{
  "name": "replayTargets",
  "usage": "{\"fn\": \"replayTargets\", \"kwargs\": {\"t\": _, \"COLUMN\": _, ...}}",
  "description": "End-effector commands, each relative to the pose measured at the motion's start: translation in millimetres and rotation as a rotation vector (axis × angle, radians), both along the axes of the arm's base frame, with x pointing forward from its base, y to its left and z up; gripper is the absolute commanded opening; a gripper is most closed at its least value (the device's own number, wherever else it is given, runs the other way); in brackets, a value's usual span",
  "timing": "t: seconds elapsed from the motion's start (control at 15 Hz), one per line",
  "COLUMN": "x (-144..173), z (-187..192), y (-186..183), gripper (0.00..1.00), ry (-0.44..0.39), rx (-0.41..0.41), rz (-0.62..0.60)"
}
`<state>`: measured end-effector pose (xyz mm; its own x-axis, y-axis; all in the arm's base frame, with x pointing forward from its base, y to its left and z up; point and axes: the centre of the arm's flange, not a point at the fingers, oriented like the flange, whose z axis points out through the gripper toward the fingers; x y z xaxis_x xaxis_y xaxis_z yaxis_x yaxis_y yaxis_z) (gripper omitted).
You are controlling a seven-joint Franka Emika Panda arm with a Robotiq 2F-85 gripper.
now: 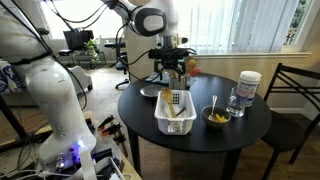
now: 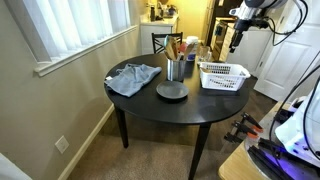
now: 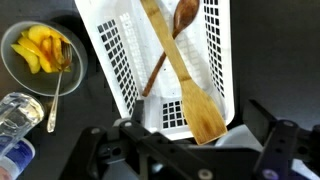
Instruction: Take the wooden spoon out of the basket and put it into the metal bucket
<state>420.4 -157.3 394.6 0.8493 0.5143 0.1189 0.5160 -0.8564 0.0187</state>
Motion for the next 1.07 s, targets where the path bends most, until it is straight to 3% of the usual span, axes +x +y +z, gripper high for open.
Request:
{"fn": "replayTargets", "kwargs": {"t": 0.0, "x": 15, "z": -16, "y": 5, "gripper": 1.0, "ry": 0.052, "rx": 0.041, "rz": 0.122}}
{"fn": "replayTargets", "kwargs": {"t": 0.27, "x": 30, "z": -35, "y": 12, "gripper": 1.0, "ry": 0.132, "rx": -0.008, "rz": 0.274}}
{"fn": "replayTargets", "kwargs": {"t": 0.6, "x": 69, "z": -52, "y": 9, "gripper": 1.0, "ry": 0.152, "rx": -0.171, "rz": 0.425}}
{"fn": "replayTargets", "kwargs": {"t": 0.87, "x": 82, "z": -70, "y": 13, "gripper": 1.0, "ry": 0.213, "rx": -0.203, "rz": 0.498}}
{"fn": "replayTargets", "kwargs": {"t": 1.0, "x": 76, "z": -70, "y": 20, "gripper": 1.0, "ry": 0.204, "rx": -0.181, "rz": 0.451}}
